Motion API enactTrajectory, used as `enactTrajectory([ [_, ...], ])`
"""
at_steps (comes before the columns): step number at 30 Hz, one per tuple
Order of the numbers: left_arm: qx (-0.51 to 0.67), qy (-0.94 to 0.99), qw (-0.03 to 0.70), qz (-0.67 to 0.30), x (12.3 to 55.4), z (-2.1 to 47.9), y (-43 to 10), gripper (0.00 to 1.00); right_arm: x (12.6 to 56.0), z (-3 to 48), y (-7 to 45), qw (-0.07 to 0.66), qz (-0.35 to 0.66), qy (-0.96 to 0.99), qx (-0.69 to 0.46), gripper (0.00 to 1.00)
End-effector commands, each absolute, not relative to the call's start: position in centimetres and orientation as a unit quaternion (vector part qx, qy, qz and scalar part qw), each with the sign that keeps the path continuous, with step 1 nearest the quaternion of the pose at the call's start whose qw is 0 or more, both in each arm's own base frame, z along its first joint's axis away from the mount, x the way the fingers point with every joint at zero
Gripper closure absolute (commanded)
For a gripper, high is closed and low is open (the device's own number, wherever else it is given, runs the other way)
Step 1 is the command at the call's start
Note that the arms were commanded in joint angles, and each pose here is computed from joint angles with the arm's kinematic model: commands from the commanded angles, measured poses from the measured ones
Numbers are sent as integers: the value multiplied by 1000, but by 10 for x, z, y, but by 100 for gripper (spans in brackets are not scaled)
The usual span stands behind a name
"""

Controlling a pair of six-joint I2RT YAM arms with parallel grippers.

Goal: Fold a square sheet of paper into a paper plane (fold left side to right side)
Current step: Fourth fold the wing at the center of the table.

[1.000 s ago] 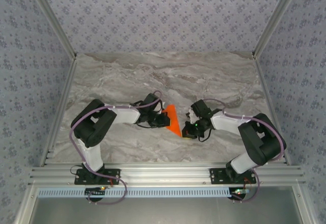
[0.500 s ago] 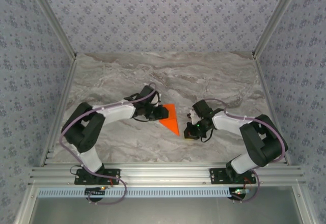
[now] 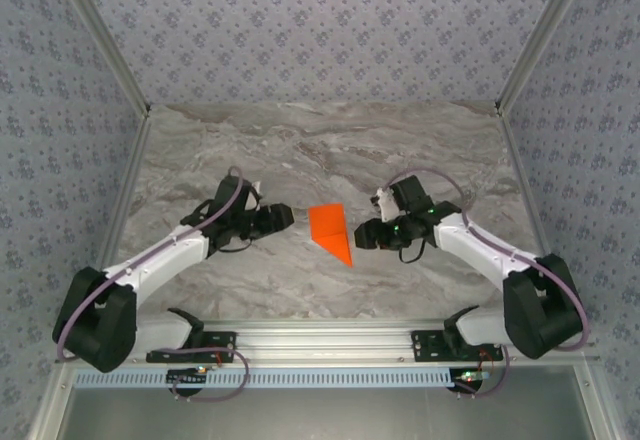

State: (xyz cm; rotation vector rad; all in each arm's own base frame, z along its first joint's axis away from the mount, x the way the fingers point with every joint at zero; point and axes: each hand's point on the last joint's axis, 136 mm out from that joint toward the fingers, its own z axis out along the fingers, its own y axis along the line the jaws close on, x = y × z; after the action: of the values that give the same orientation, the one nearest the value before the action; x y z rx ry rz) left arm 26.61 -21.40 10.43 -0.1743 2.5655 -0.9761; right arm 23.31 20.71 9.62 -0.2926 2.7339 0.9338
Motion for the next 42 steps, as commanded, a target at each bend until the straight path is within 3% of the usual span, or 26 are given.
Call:
enactTrajectory([
  [1, -92, 895, 179, -397, 267, 98, -226, 34, 244, 103, 203, 138, 320, 931, -113, 43],
  [5, -95, 895, 161, -405, 266, 84, -232, 34, 255, 96, 226, 136, 367, 910, -139, 44],
  [20, -83, 903, 142, -397, 269, 69, -250, 33, 279, 60, 258, 115, 386, 900, -165, 55],
  [29, -78, 906, 140, -391, 271, 70, -252, 32, 279, 50, 262, 98, 387, 902, -166, 73],
  [34, -74, 908, 134, -391, 272, 70, -256, 32, 281, 44, 256, 100, 368, 909, -167, 97],
  [42, -64, 906, 123, -401, 274, 74, -276, 32, 283, 34, 245, 99, 350, 920, -146, 100],
])
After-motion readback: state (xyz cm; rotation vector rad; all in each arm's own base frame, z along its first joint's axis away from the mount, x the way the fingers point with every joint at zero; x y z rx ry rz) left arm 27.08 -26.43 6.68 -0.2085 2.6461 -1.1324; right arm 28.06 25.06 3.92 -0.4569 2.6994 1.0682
